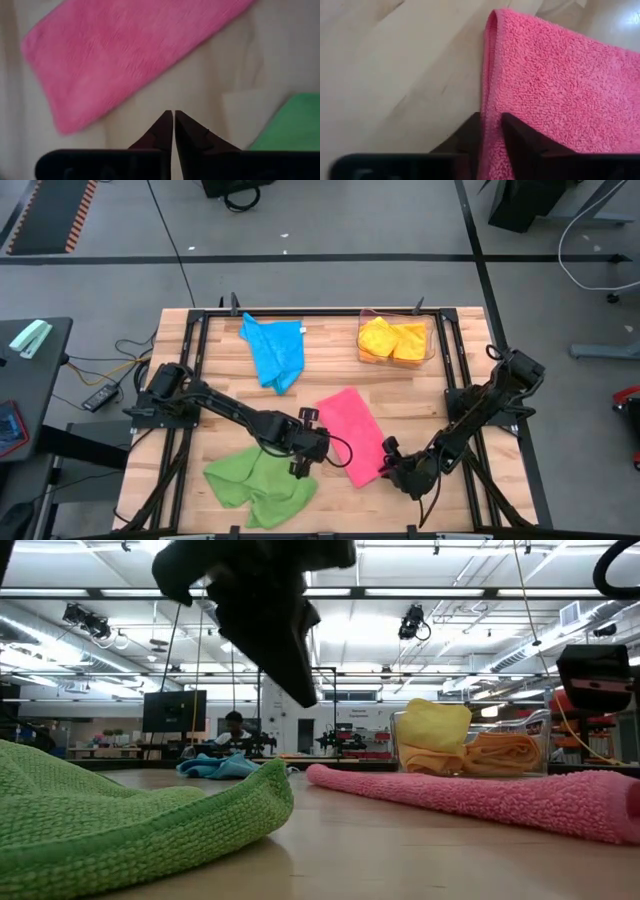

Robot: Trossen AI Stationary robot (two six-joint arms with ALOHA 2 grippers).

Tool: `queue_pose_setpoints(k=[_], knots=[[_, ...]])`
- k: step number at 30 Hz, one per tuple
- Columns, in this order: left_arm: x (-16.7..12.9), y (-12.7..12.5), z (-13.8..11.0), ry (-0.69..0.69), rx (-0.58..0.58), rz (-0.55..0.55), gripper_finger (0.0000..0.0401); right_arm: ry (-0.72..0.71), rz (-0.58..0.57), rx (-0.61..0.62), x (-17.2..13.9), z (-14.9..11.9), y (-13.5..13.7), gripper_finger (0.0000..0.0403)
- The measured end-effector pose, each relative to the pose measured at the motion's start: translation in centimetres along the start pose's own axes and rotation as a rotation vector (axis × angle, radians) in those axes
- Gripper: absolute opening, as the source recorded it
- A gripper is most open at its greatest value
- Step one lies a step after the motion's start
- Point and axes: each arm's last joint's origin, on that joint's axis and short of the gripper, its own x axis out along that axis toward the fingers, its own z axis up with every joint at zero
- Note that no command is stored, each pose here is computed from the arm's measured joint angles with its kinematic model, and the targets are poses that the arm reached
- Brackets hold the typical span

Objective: Fold microfiber towels
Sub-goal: Fold the pink microfiber cloth

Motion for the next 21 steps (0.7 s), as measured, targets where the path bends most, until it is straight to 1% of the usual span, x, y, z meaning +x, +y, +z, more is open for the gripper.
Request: queue_pose_setpoints(k=[4, 7, 10, 16, 21], knots=[[-0.1, -0.5, 0.5, -0.051, 0.004, -0.060, 0.0018, -0.003, 0.008, -0.003, 0.0, 0.0, 0.0, 0.0036], [-0.2, -0.7, 0.6, -0.062, 0.007, -0.073, 0.0014, -0.003, 0.034, 0.029, 0.0, 0.2, 0.1, 0.0011], [-0.2, -0.9, 0.6, -0.064, 0.011, -0.076, 0.0015, 0.006, 0.075, 0.048, 0.0, 1.0, 0.1, 0.0006], [-0.3, -1.2, 0.6, -0.074, 0.015, -0.080, 0.0026, 0.040, 0.186, 0.059, -0.6, 3.9, 0.4, 0.0003], [-0.3, -1.2, 0.7, -0.074, 0.008, -0.080, 0.0023, 0.031, 0.364, 0.088, -1.1, 6.2, 0.2, 0.0002]])
